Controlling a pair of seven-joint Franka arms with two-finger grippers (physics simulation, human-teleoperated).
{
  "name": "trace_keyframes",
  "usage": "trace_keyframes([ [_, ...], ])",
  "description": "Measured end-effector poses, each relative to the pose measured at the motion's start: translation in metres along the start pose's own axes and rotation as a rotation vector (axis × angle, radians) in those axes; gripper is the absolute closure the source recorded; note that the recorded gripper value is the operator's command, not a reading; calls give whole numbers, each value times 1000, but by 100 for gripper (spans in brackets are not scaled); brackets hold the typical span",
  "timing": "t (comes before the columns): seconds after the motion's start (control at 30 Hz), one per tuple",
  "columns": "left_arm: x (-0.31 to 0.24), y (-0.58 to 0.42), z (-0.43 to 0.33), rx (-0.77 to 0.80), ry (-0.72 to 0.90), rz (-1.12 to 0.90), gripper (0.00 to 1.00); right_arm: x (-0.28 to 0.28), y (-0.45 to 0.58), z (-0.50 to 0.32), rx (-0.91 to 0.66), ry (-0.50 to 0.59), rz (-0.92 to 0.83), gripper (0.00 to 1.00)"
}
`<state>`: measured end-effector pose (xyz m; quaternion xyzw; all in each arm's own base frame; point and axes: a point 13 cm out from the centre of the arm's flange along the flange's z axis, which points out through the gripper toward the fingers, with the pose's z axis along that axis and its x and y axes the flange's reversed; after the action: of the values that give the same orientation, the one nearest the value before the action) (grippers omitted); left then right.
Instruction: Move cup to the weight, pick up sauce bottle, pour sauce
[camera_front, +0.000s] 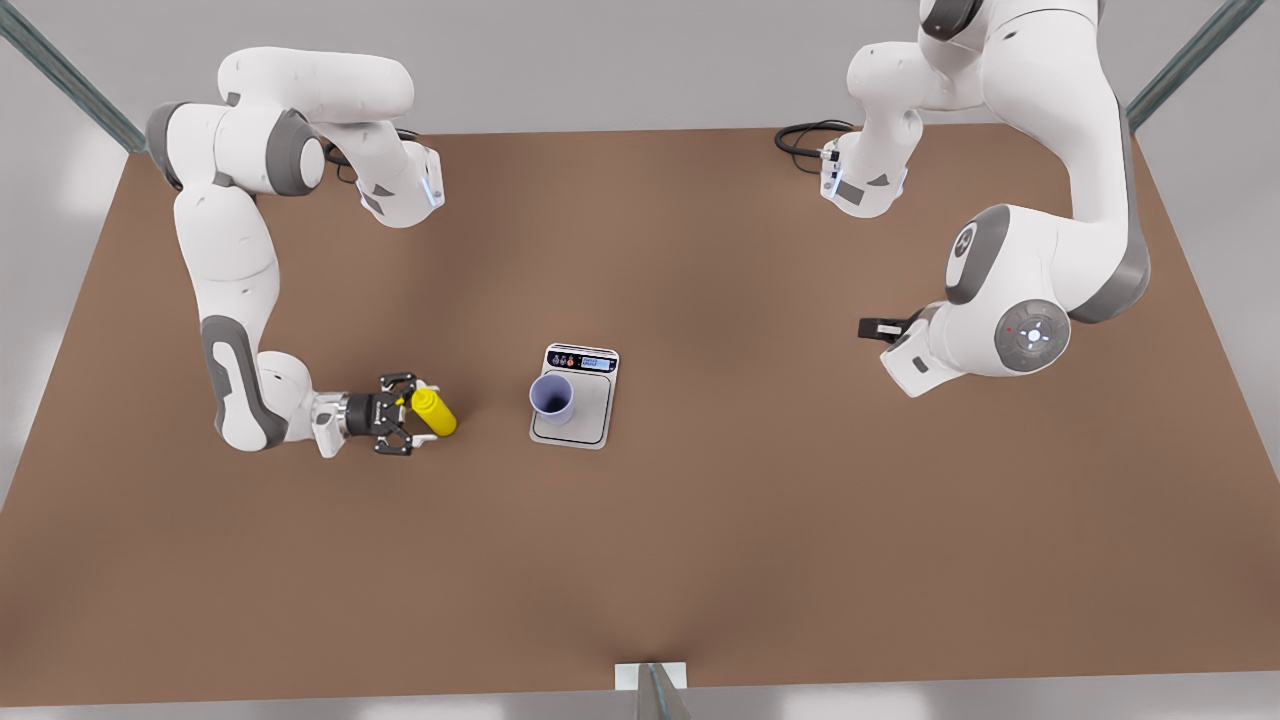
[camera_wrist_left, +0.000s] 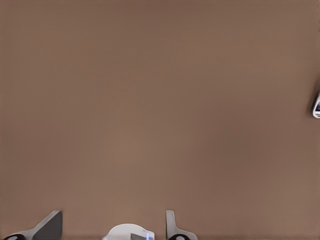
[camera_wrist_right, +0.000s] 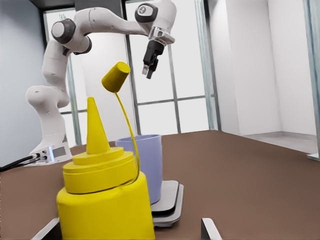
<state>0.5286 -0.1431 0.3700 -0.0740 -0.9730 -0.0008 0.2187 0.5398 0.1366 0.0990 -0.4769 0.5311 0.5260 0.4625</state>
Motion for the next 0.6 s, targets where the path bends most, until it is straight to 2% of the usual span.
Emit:
trace_keyframes([
  [0.37,0,-2,0,-2,-1,-9,0,0,14,-24,-15,-6,2,0],
  [0.5,1,-3,0,-2,-1,-11,0,-5,21,-59,-13,6,-6,0],
  [0.57,1,-3,-1,-1,-1,-14,0,-13,23,-95,-17,64,-27,0],
  [0.6,1,-3,0,-1,0,-15,0,-25,25,-123,-39,136,-42,0],
])
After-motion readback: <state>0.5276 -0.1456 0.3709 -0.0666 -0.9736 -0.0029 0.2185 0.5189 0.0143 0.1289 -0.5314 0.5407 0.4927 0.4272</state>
